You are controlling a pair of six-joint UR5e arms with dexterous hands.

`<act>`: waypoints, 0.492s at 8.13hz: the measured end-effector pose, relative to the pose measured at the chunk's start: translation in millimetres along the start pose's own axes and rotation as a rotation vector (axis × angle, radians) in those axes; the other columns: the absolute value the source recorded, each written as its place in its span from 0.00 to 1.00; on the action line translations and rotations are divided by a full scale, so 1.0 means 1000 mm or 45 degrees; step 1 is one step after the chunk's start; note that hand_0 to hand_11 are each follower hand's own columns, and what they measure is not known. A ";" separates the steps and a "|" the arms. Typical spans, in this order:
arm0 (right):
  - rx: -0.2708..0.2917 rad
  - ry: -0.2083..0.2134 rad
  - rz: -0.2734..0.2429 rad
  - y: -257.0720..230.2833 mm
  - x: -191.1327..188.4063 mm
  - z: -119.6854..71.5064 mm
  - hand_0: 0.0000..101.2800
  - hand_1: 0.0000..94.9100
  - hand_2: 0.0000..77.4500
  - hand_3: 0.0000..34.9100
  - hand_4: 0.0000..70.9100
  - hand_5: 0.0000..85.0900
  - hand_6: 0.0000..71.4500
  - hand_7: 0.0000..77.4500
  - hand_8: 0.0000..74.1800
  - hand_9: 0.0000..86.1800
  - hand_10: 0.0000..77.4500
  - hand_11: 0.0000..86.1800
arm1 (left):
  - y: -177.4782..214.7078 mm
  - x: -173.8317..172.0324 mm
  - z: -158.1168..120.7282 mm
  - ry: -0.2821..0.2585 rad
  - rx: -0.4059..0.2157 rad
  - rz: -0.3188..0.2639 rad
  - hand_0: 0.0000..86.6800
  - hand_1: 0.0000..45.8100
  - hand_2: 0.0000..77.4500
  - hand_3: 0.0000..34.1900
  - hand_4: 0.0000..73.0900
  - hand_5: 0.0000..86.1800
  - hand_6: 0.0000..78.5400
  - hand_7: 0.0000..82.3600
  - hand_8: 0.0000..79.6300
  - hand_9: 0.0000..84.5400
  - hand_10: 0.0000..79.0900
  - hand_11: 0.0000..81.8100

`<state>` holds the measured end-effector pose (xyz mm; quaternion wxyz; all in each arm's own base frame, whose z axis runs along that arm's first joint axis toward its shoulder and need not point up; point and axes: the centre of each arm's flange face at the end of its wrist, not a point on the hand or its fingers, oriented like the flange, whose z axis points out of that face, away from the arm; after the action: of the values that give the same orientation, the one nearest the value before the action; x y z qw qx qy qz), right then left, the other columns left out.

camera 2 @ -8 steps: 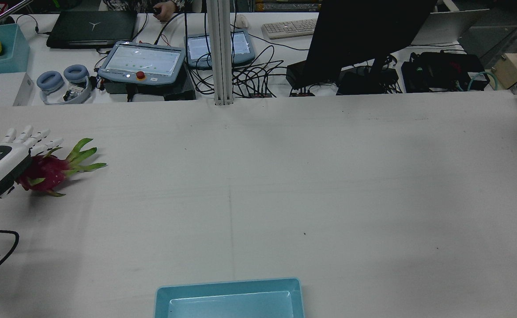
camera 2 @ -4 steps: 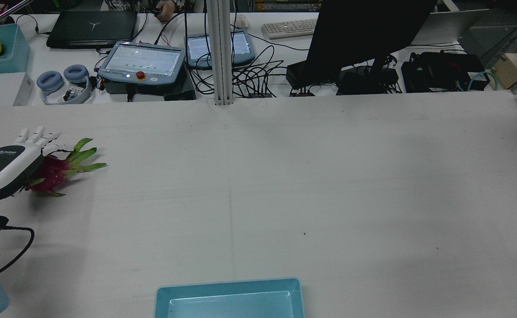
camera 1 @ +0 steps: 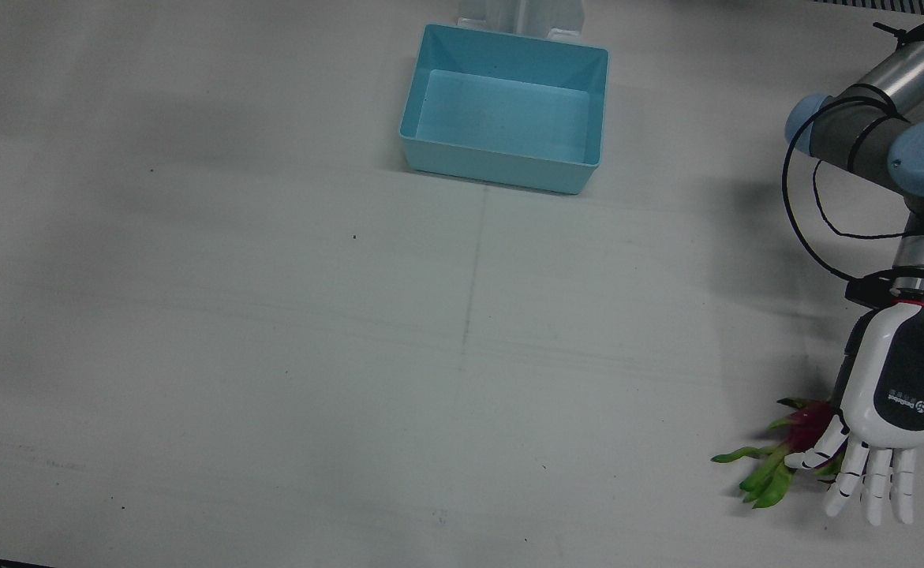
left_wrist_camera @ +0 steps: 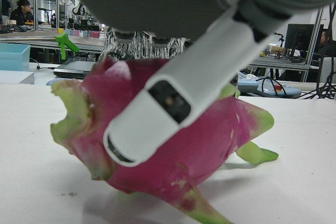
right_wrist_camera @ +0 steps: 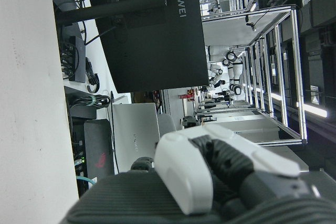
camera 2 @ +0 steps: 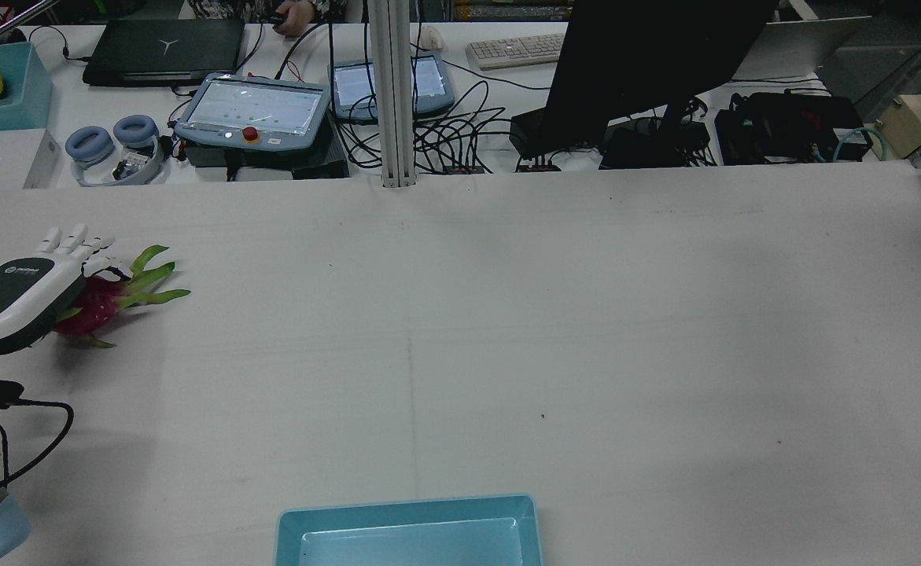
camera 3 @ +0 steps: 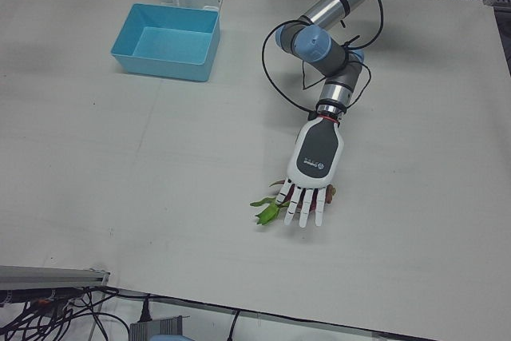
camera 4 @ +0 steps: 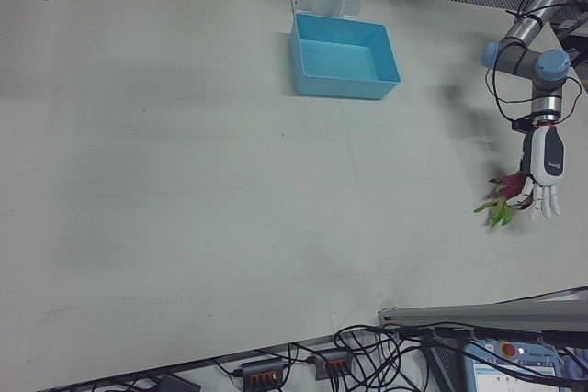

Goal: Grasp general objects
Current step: 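Close the left hand's fingers around the pink dragon fruit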

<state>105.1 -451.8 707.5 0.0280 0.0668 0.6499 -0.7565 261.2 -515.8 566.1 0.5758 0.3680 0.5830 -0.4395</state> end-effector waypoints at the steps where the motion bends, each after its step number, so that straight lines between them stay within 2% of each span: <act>1: 0.000 0.000 0.000 0.000 0.000 0.000 0.00 1.00 1.00 0.00 0.00 0.00 0.00 0.00 0.00 0.01 0.00 0.01 | 0.001 -0.001 0.003 -0.004 0.000 0.002 0.92 0.00 0.65 0.30 0.06 0.34 0.02 0.16 0.02 0.02 0.01 0.01; 3: 0.000 0.000 0.000 0.000 0.000 0.000 0.00 1.00 1.00 0.00 0.00 0.00 0.00 0.00 0.00 0.01 0.00 0.01 | 0.003 -0.007 0.008 -0.010 0.001 0.005 0.92 0.00 0.65 0.28 0.04 0.38 0.02 0.18 0.02 0.02 0.01 0.01; 4: 0.000 0.000 0.000 0.000 0.000 0.000 0.00 1.00 1.00 0.00 0.00 0.00 0.00 0.00 0.00 0.01 0.00 0.01 | 0.004 -0.011 0.011 -0.014 0.002 0.007 0.92 0.00 0.65 0.24 0.03 0.48 0.02 0.24 0.02 0.02 0.01 0.01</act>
<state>105.1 -451.8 707.5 0.0280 0.0668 0.6499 -0.7565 268.9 -523.7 577.4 0.5799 0.3677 0.5786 -0.4402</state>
